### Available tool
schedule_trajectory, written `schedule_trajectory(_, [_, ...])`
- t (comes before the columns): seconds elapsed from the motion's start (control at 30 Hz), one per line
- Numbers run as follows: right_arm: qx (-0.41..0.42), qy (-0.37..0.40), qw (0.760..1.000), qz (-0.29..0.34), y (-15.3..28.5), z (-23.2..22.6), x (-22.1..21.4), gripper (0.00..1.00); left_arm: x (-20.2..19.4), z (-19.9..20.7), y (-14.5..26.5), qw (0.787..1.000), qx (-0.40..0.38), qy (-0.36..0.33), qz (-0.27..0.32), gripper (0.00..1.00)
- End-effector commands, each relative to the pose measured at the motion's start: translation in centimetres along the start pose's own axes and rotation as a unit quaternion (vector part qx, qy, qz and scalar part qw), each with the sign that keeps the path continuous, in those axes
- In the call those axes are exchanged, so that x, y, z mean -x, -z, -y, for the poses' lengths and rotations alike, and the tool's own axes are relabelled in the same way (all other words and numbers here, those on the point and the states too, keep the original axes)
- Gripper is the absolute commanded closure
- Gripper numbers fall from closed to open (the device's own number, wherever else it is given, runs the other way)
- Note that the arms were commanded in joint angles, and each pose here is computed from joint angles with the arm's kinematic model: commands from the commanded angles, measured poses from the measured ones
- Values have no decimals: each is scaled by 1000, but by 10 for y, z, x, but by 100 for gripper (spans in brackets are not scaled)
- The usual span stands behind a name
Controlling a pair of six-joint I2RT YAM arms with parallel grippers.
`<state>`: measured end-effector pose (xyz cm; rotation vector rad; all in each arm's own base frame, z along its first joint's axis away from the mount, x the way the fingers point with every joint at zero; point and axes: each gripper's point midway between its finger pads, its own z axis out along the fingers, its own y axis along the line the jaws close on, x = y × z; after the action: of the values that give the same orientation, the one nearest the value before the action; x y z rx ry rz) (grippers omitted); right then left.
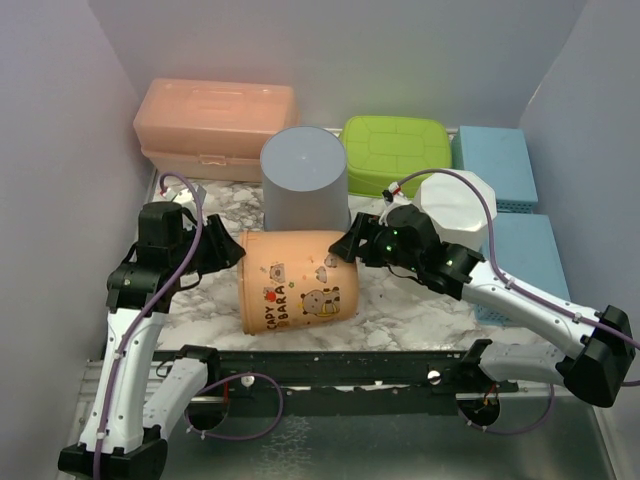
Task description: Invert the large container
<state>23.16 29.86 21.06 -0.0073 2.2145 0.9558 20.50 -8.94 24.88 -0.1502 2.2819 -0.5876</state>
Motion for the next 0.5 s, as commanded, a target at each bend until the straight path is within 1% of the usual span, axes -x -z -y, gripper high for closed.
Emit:
schedule_trajectory(0.0, [14, -10, 1000, -26, -3, -1, -13, 26, 3, 14, 8, 999, -32, -11, 8, 53])
schedule_trajectory(0.03, [14, -11, 999, -27, -3, -1, -14, 26, 4, 13, 8, 999, -29, -10, 11, 50])
schedule_trajectory(0.1, [14, -11, 1000, -26, -2, -1, -13, 26, 3, 13, 7, 999, -32, -15, 10, 49])
schedule_trajectory(0.2, [15, -12, 1000, -24, -1, -2, -13, 26, -9, 8, 2, 999, -32, -24, -18, 51])
schedule_trajectory(0.27, [16, -13, 1000, -24, 0, -2, -12, 26, -14, 3, 0, 999, -20, -25, -25, 55])
schedule_trajectory(0.33, [19, -14, 999, -22, 2, -4, -11, 26, -16, -2, 0, 999, -11, -23, -24, 64])
schedule_trajectory(0.47, [38, -15, 999, -17, 8, -13, -7, 26, -21, -5, -3, 999, -6, -23, -31, 71])
